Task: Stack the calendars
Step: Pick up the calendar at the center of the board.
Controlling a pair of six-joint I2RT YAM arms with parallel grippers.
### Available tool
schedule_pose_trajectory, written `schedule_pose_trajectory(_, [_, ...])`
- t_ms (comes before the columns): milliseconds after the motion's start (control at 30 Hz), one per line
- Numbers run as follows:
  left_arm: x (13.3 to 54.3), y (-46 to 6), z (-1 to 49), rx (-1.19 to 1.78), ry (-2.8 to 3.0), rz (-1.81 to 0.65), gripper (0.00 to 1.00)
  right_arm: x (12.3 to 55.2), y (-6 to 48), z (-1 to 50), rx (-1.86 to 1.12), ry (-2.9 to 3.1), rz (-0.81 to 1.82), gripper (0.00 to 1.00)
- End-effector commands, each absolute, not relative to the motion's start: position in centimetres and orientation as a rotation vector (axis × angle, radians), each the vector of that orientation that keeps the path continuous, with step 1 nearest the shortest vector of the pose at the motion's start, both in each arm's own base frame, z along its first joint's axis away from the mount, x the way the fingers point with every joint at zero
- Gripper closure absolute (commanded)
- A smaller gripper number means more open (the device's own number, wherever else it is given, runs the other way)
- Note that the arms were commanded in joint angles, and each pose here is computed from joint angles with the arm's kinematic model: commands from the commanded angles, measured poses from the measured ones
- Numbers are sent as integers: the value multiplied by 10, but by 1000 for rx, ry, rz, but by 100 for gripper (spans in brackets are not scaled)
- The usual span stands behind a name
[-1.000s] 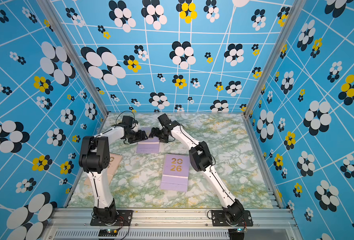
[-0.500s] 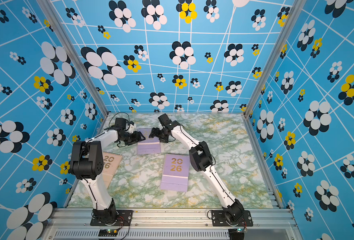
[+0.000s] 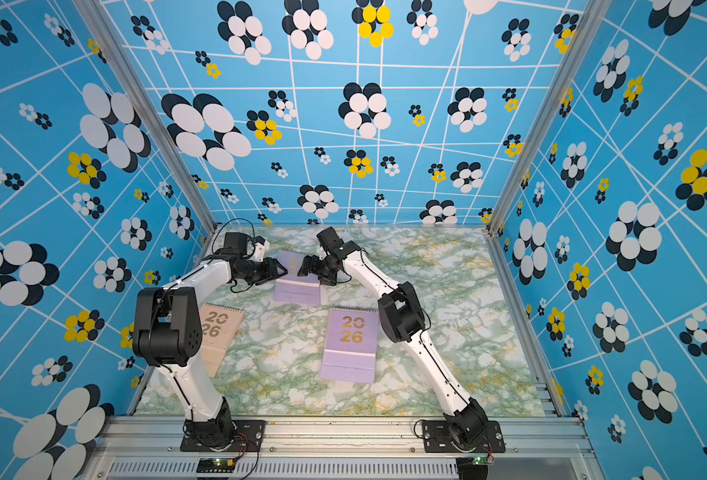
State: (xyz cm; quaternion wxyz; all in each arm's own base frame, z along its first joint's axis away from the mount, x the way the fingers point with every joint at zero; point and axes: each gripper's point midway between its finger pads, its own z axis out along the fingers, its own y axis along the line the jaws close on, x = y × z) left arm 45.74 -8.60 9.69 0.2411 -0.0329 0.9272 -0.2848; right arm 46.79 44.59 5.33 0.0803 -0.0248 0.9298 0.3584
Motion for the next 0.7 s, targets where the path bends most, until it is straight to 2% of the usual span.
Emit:
schedule_pose_trajectory(0, [442,-117,107,-5,2518,-955,46,444,471,59,-197,2775,1196,12])
schedule_pose_trajectory(533, [440,-114,105,5,2526,-947,55,442,465,62,-224,2775,1162,13])
schedule_pose_trajectory(667, [440,-112,114,9,2506,-941,66,442,460,64,-221,2773,1126,13])
